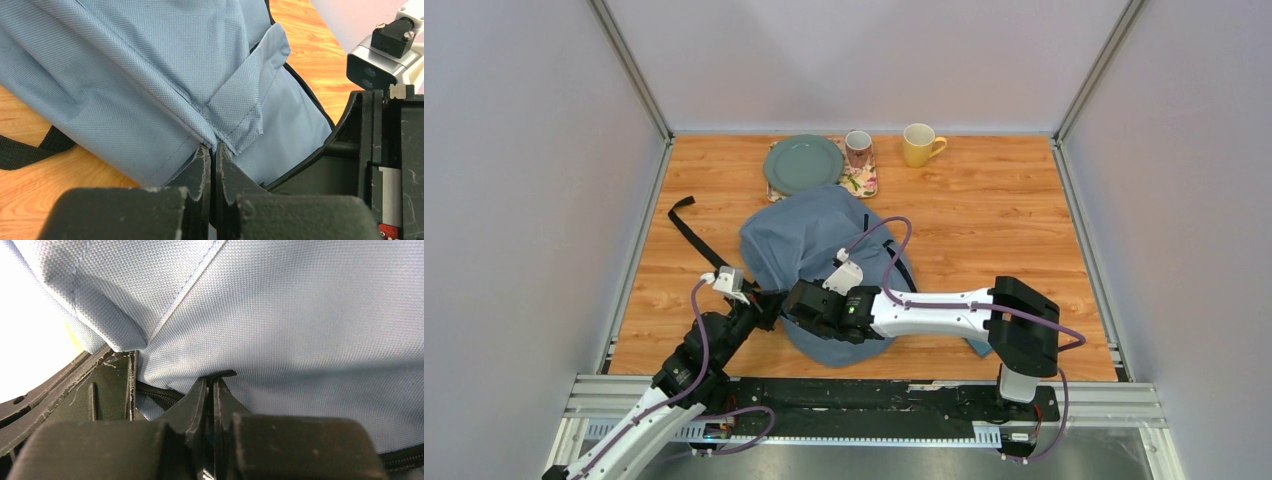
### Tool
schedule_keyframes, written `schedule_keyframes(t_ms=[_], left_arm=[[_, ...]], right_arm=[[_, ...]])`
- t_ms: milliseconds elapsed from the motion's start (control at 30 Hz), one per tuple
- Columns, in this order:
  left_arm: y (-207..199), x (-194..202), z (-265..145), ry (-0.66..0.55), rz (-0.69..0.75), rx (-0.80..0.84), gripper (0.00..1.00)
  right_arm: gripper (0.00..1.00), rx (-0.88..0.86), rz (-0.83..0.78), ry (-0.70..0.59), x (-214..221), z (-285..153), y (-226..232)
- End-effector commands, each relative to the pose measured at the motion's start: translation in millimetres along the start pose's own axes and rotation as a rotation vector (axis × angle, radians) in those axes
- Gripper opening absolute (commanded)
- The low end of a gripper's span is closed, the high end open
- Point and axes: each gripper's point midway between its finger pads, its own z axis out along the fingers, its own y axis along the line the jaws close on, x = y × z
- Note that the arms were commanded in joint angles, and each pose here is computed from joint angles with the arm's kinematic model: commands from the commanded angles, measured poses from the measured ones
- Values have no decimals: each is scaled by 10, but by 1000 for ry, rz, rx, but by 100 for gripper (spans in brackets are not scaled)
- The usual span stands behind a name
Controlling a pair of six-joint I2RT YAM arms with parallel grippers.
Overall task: Pack the student bag
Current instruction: Zip the student bag at the center of the board.
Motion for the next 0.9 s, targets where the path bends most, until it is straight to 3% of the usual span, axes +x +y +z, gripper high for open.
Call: schedule_keyframes(t_ms=[0,367,867], left_arm=[[12,463,66,51,-4,101,0],[144,565,41,96,-21,29,0],[61,488,-46,204,-15,-6,0]], right_arm=[[3,-37,22,-74,-176,-5,151],[0,-89,-137,-126,-366,-240,137],[0,-200,-231,-156,-533,-592,343]])
